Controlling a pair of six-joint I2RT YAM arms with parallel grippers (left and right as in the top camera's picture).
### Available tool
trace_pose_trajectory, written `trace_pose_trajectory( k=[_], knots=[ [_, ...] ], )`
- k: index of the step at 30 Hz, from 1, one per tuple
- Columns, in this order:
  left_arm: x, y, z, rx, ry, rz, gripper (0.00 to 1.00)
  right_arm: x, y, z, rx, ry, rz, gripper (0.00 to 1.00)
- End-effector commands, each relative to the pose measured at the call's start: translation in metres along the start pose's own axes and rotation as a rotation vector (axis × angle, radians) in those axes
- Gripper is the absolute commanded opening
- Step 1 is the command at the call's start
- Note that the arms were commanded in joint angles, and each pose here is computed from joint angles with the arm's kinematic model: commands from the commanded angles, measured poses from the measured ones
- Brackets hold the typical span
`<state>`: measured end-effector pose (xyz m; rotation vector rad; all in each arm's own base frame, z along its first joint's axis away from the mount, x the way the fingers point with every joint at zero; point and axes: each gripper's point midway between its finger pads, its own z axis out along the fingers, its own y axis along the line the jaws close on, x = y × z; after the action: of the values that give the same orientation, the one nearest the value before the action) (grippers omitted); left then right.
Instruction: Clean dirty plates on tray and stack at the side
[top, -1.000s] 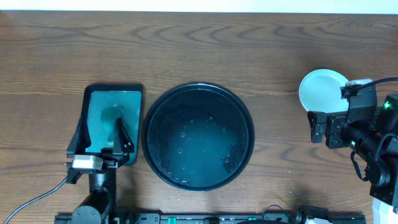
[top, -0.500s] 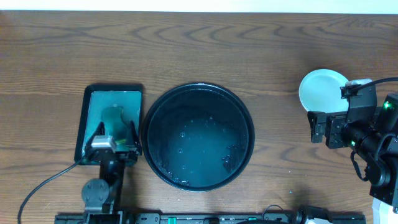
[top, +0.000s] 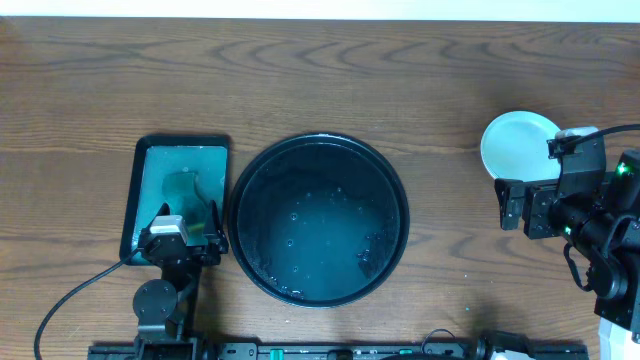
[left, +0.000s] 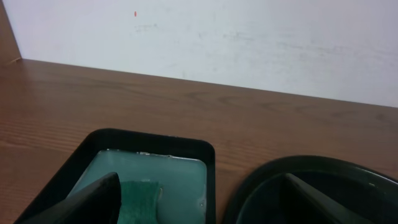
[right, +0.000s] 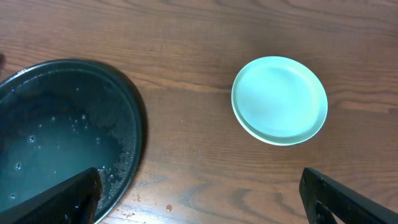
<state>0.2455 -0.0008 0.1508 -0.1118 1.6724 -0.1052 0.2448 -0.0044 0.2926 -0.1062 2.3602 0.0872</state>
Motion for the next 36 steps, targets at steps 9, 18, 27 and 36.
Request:
trace_pose_trajectory(
  k=[9, 18, 27, 36],
  knots=[
    [0.013, 0.005, 0.0, -0.028, 0.042, -0.166, 0.81, -0.002, 0.001, -0.002, 0.0, -0.008, -0.015, 0.99],
    [0.011, 0.021, -0.001, -0.118, 0.014, -0.342, 0.81, -0.002, 0.001, -0.002, 0.0, -0.008, -0.015, 0.99],
    [0.012, 0.016, -0.001, -0.089, 0.033, -0.146, 0.81, -0.002, 0.001, -0.003, 0.0, -0.009, -0.016, 0.99],
    [0.013, 0.008, 0.0, -0.038, 0.045, 0.054, 0.81, -0.002, 0.001, -0.003, 0.0, -0.009, -0.015, 0.99]
  ],
)
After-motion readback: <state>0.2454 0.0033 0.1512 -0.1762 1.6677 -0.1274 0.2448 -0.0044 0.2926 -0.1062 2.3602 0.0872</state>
